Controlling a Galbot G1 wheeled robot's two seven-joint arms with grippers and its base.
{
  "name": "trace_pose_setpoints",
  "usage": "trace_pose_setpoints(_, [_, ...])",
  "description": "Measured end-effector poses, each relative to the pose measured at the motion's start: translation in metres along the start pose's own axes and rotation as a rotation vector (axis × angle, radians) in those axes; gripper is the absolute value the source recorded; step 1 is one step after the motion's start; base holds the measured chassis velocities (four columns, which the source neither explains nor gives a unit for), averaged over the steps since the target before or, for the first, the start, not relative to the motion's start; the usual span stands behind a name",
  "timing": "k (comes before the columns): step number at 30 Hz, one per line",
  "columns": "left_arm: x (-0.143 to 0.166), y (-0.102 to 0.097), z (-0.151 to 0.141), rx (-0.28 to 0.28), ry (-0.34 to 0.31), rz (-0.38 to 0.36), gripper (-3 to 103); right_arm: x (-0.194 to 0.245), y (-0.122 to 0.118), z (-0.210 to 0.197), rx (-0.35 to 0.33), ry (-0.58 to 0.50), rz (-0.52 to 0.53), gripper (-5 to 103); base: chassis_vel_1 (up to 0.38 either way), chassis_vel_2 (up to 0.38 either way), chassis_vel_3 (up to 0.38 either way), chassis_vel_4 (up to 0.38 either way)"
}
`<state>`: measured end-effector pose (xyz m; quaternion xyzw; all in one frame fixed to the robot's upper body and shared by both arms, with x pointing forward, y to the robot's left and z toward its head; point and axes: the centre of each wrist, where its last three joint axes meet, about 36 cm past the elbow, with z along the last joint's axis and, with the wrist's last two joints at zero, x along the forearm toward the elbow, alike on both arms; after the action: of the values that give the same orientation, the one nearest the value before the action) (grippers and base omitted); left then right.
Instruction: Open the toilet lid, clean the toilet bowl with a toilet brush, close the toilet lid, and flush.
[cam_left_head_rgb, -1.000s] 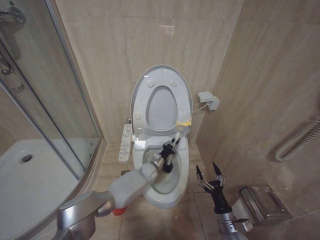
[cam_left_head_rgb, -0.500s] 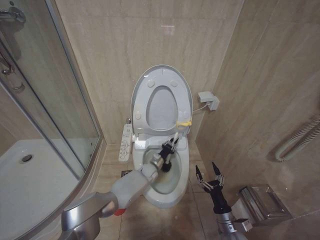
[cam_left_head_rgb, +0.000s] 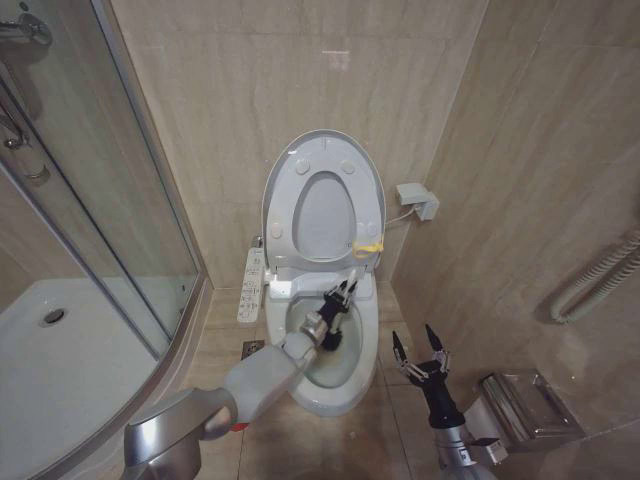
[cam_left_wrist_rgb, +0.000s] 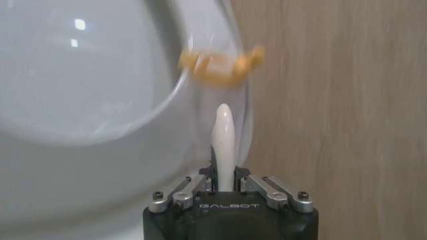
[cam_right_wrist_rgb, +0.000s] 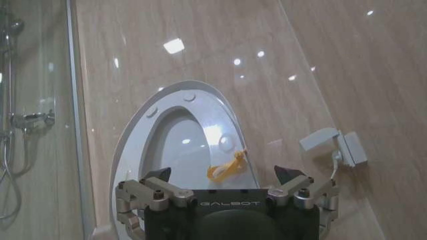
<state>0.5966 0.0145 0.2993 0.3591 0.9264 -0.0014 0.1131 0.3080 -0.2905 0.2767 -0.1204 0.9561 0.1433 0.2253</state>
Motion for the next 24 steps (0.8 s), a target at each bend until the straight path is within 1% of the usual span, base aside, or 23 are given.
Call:
trace_pose_setpoints(1, [-0.006,-0.003,-0.005,0.007,-0.014,0.005,19,0.000,0.000,0.000,0.000,0.000,0.000,100,0.000,0.000,0.000,0.000])
trace_pose_setpoints(2, [-0.006,-0.003,-0.004,0.005,-0.011,0.005,19,0.000,0.000,0.000,0.000,0.000,0.000,100,0.000,0.000,0.000,0.000])
trace_pose_setpoints(4, [0.004,0.001,0.008,-0.010,0.024,-0.001,19,-0.001,0.001,-0.001,-0.001,-0.001,-0.002,100,0.000,0.000,0.000,0.000])
trace_pose_setpoints(5, [0.004,0.001,0.008,-0.010,0.024,-0.001,19,-0.001,0.001,-0.001,-0.001,-0.001,-0.002,100,0.000,0.000,0.000,0.000])
trace_pose_setpoints(8, [0.022,0.008,0.021,-0.021,0.063,-0.009,19,-0.001,0.001,-0.001,0.000,0.000,-0.004,100,0.000,0.000,0.000,0.000])
trace_pose_setpoints(9, [0.022,0.008,0.021,-0.021,0.063,-0.009,19,-0.001,0.001,-0.001,0.000,0.000,-0.004,100,0.000,0.000,0.000,0.000])
trace_pose_setpoints(10, [0.022,0.008,0.019,-0.020,0.060,-0.009,19,-0.001,0.000,-0.001,0.001,0.000,-0.005,100,0.000,0.000,0.000,0.000])
trace_pose_setpoints(13, [-0.005,0.003,-0.007,0.005,-0.014,-0.002,19,-0.002,-0.001,-0.002,0.002,-0.001,-0.004,100,0.000,0.000,0.000,0.000])
trace_pose_setpoints(14, [-0.005,0.003,-0.007,0.005,-0.014,-0.002,19,-0.002,-0.001,-0.002,0.002,-0.001,-0.004,100,0.000,0.000,0.000,0.000])
trace_pose_setpoints(16, [-0.016,0.002,-0.016,0.013,-0.037,-0.003,19,-0.002,0.000,-0.001,0.000,-0.002,-0.003,100,0.000,0.000,0.000,0.000])
trace_pose_setpoints(18, [-0.012,0.006,-0.010,0.004,-0.017,-0.012,19,-0.002,0.002,0.000,-0.003,-0.001,-0.003,100,0.000,0.000,0.000,0.000])
trace_pose_setpoints(19, [-0.012,0.006,-0.010,0.004,-0.017,-0.012,19,-0.002,0.002,0.000,-0.003,-0.001,-0.003,100,0.000,0.000,0.000,0.000])
trace_pose_setpoints(22, [0.015,0.012,0.014,-0.011,0.048,-0.019,19,-0.001,0.002,0.000,-0.004,0.001,-0.004,100,0.000,0.000,0.000,0.000])
trace_pose_setpoints(24, [0.018,0.013,0.016,-0.012,0.054,-0.019,19,-0.001,0.001,-0.001,-0.003,0.001,-0.005,100,0.000,0.000,0.000,0.000])
